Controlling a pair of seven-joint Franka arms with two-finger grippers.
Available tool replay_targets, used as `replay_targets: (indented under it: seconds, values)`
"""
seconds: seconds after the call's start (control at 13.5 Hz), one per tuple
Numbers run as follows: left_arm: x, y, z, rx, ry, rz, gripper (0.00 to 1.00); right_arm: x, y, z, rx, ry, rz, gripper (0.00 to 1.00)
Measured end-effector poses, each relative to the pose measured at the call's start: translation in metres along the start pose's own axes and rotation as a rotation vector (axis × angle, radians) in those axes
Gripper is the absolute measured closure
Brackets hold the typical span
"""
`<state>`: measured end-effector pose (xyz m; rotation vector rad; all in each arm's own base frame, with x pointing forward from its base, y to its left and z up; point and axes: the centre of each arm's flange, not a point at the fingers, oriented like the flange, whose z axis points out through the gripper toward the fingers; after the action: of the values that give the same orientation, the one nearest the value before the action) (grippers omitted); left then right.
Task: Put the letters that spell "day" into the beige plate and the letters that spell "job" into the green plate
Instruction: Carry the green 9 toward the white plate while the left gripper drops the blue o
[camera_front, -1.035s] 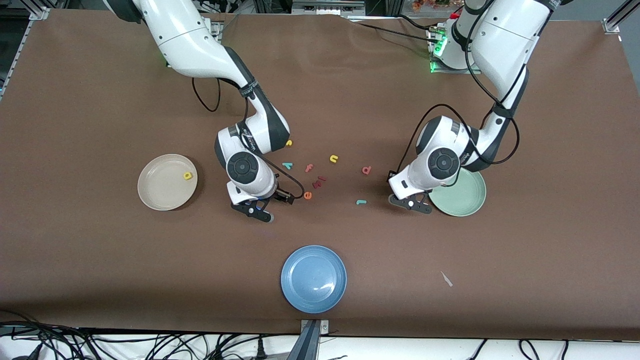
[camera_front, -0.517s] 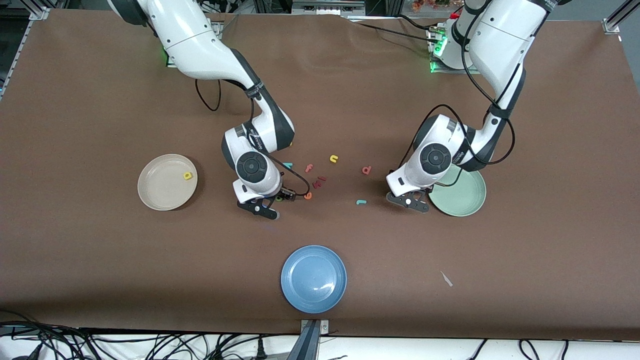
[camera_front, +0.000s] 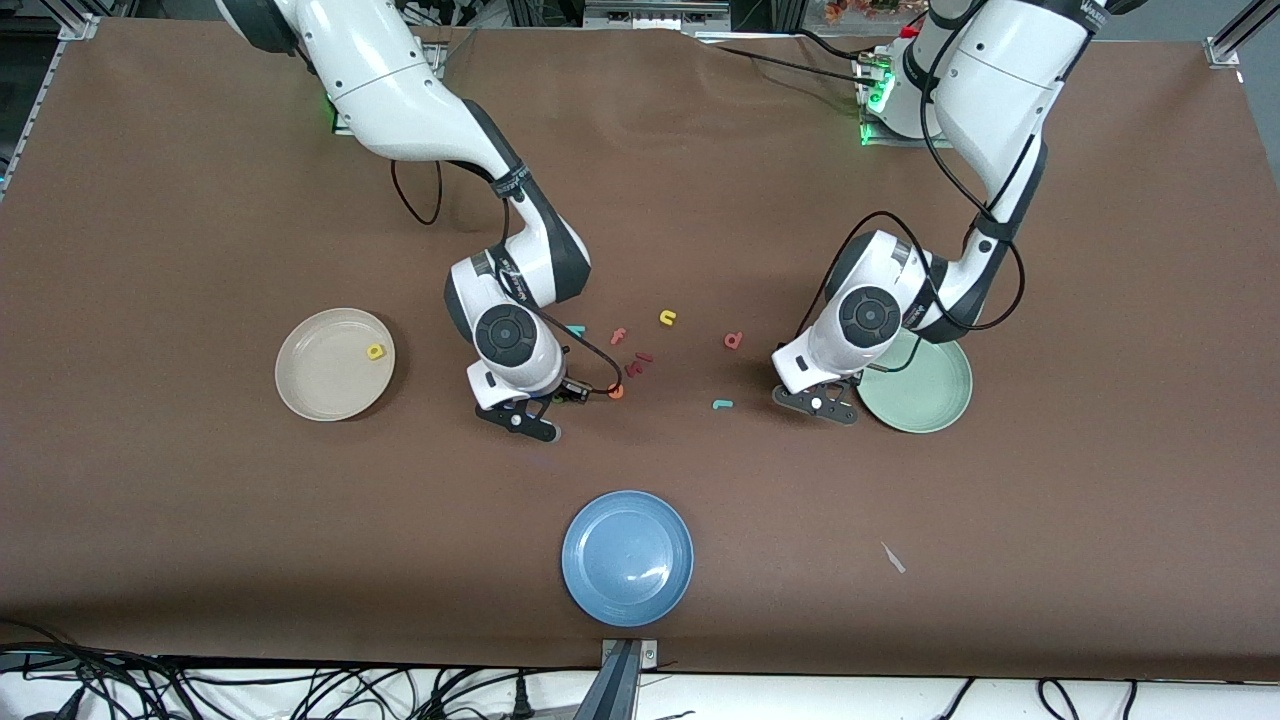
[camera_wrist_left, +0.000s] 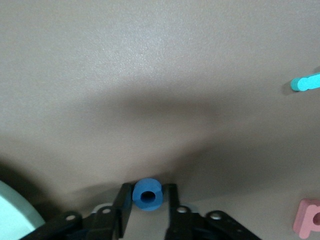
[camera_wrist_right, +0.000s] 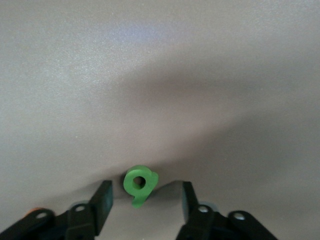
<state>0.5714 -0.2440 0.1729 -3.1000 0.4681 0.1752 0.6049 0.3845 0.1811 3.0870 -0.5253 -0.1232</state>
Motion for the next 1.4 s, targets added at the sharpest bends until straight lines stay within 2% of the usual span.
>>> replay_targets:
  seconds: [0.07, 0.37, 0.44, 0.59, 0.67, 0.74, 0.96, 1.18, 1.4]
  values:
    - [0.000, 0.000, -0.001, 0.000, 0.002, -0.001, 0.73, 0.000, 0.000, 0.000, 0.000, 0.000, -0.002, 0.37]
    - [0.003, -0.004, -0.007, 0.002, 0.009, -0.006, 0.73, 0.000, 0.000, 0.000, 0.000, 0.001, -0.006, 0.49]
    - [0.004, -0.007, -0.015, 0.006, 0.005, -0.011, 0.73, 0.000, 0.000, 0.000, 0.000, 0.001, -0.006, 0.53]
    - [0.004, -0.016, -0.045, 0.021, -0.015, -0.020, 0.73, 0.000, 0.000, 0.000, 0.001, 0.002, -0.006, 0.54]
    - [0.002, -0.024, -0.064, 0.031, -0.028, -0.018, 0.73, 0.000, 0.000, 0.000, 0.001, 0.002, -0.006, 0.60]
    - [-0.001, -0.037, -0.082, 0.038, -0.040, -0.007, 0.73, 0.000, 0.000, -0.001, 0.001, 0.002, -0.006, 0.60]
    - [-0.014, -0.121, -0.112, 0.034, -0.069, 0.036, 0.73, 0.000, -0.001, -0.001, 0.002, 0.003, -0.007, 0.70]
    - [-0.031, -0.181, -0.092, 0.008, -0.114, 0.021, 0.73, 0.000, -0.002, -0.002, 0.005, 0.006, -0.007, 0.70]
    - [-0.039, -0.193, -0.055, -0.015, -0.168, 0.003, 0.73, 0.001, -0.002, -0.002, 0.007, 0.007, -0.013, 0.70]
